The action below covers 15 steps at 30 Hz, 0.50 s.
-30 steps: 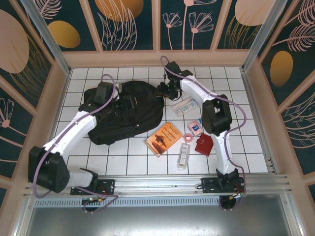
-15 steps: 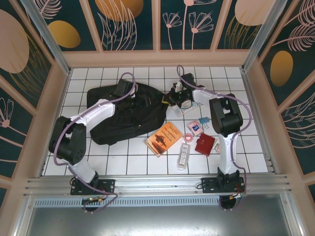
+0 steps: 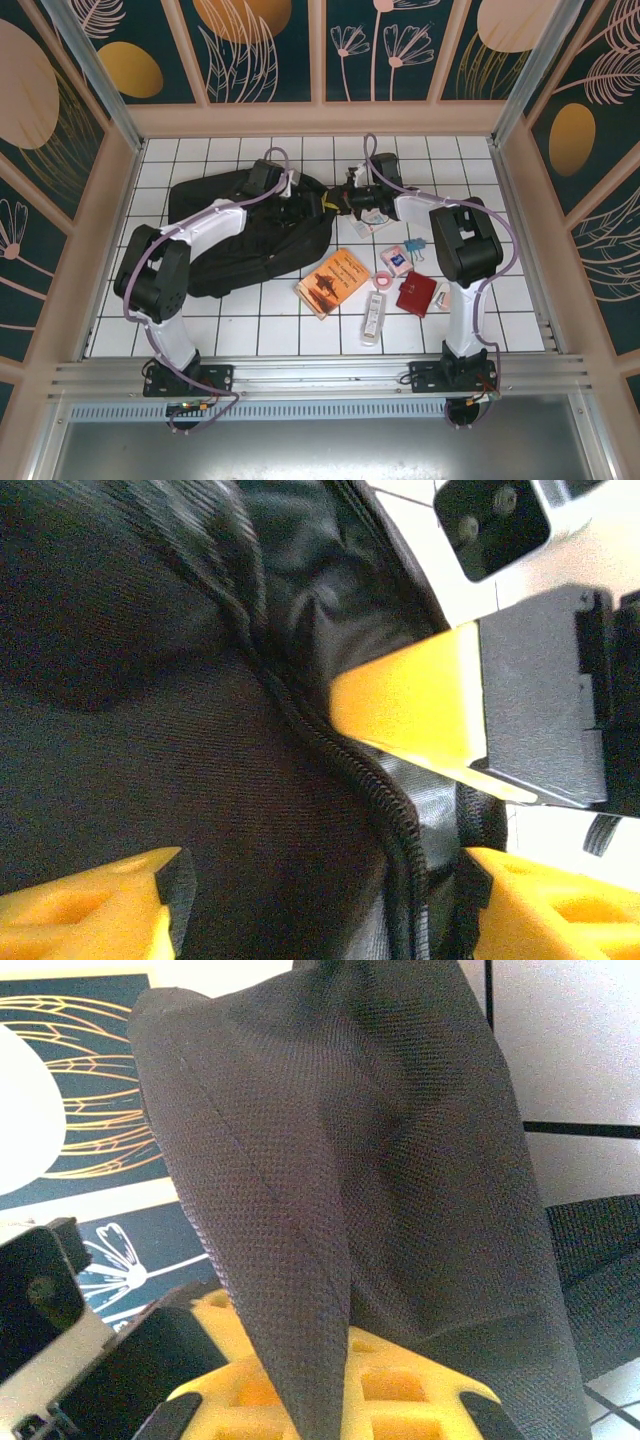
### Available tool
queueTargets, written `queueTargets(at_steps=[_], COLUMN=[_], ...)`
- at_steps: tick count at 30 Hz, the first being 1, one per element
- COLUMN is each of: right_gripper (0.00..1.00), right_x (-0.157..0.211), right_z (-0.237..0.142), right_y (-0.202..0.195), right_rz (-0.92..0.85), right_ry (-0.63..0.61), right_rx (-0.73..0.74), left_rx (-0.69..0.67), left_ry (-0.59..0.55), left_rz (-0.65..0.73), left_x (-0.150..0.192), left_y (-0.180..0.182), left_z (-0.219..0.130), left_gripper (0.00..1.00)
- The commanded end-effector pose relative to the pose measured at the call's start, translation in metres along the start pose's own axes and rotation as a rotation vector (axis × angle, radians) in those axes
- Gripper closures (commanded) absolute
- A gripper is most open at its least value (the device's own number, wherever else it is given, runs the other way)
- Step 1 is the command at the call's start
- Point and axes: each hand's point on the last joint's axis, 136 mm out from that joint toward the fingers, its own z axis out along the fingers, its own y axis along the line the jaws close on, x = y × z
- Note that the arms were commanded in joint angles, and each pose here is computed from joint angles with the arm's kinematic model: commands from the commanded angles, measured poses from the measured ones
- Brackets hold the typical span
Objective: Pack the student bag
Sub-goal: Open the student bag at the middle-left of the table.
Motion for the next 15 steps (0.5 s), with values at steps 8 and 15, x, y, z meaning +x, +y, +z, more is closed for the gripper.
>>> queueTargets(at_steps=[8, 15], right_gripper=[1.00, 1.00], right_x=[0.012, 0.005], right_z=[-0.008, -0.014], right_y=[0.035, 0.000], right_rz=[-0.083, -0.073], right_ry=[0.018, -0.083], right_rx=[-0.058, 0.140], left_rx=[-0.015, -0.082], left_ry=[0.047, -0.076], left_rz=[0.050, 0.133], left_x=[0.007, -0.020], left_y=[0.000, -0.023], left_z=[0.012, -0.032], left_gripper=[0.61, 1.00])
